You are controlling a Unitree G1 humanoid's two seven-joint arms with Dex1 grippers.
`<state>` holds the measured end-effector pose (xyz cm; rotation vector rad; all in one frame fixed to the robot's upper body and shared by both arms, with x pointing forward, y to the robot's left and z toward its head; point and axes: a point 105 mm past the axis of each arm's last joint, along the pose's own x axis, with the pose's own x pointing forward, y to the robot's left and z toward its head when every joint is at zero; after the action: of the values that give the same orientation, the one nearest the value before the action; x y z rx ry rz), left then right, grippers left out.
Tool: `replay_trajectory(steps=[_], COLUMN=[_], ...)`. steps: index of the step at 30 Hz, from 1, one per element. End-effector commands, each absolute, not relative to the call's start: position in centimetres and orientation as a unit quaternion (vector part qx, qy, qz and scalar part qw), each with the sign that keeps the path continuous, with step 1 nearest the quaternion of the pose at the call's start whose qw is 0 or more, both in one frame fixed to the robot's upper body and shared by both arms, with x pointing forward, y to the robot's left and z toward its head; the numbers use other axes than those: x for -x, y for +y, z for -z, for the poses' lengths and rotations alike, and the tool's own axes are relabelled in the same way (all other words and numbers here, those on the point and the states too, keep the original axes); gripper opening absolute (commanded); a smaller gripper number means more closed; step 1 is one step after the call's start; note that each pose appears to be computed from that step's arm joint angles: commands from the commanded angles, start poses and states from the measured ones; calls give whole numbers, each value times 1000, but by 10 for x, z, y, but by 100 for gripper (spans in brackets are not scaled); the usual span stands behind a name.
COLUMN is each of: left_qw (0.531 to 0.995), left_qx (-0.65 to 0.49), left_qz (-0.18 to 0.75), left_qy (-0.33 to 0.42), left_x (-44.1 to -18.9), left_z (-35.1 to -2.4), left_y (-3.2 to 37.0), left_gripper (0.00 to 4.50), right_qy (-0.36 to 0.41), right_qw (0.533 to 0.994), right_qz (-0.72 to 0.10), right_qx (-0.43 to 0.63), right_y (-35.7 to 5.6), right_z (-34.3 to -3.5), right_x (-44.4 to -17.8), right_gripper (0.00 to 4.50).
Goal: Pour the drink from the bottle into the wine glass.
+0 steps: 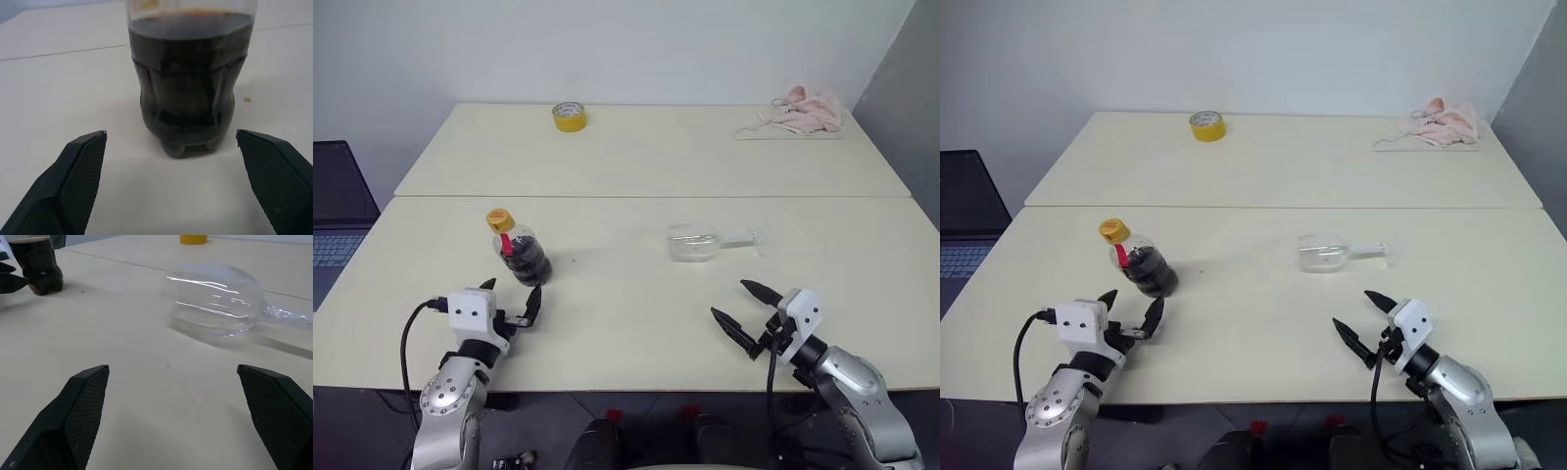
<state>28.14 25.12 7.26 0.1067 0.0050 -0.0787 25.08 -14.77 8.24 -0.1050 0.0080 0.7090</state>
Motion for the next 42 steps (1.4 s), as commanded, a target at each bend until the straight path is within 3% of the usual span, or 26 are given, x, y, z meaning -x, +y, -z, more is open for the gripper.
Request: replay_trajectory(steps=[1, 15, 29, 42], left_qw=[998, 993, 994, 989], left_qx=[-56, -43, -47, -45], left_qz=[40, 105, 76, 134], left_qy=[-10, -31, -62, -52], left_x=[-291, -320, -329, -333], left_z=[-78, -88, -108, -105], left_y=[250, 224, 229, 216], left_gripper=[449, 449, 449, 449], right_qy=[-11, -19, -40, -42], right_qw=[934, 931, 919, 899], right_qz=[-350, -359, -387, -433], right_qx=[65, 63, 60, 43], right_y=[-150, -149, -137, -117], right_z=[-87, -80, -104, -131], right_x=[-252, -251, -257, -256], right_gripper=[450, 450, 450, 450])
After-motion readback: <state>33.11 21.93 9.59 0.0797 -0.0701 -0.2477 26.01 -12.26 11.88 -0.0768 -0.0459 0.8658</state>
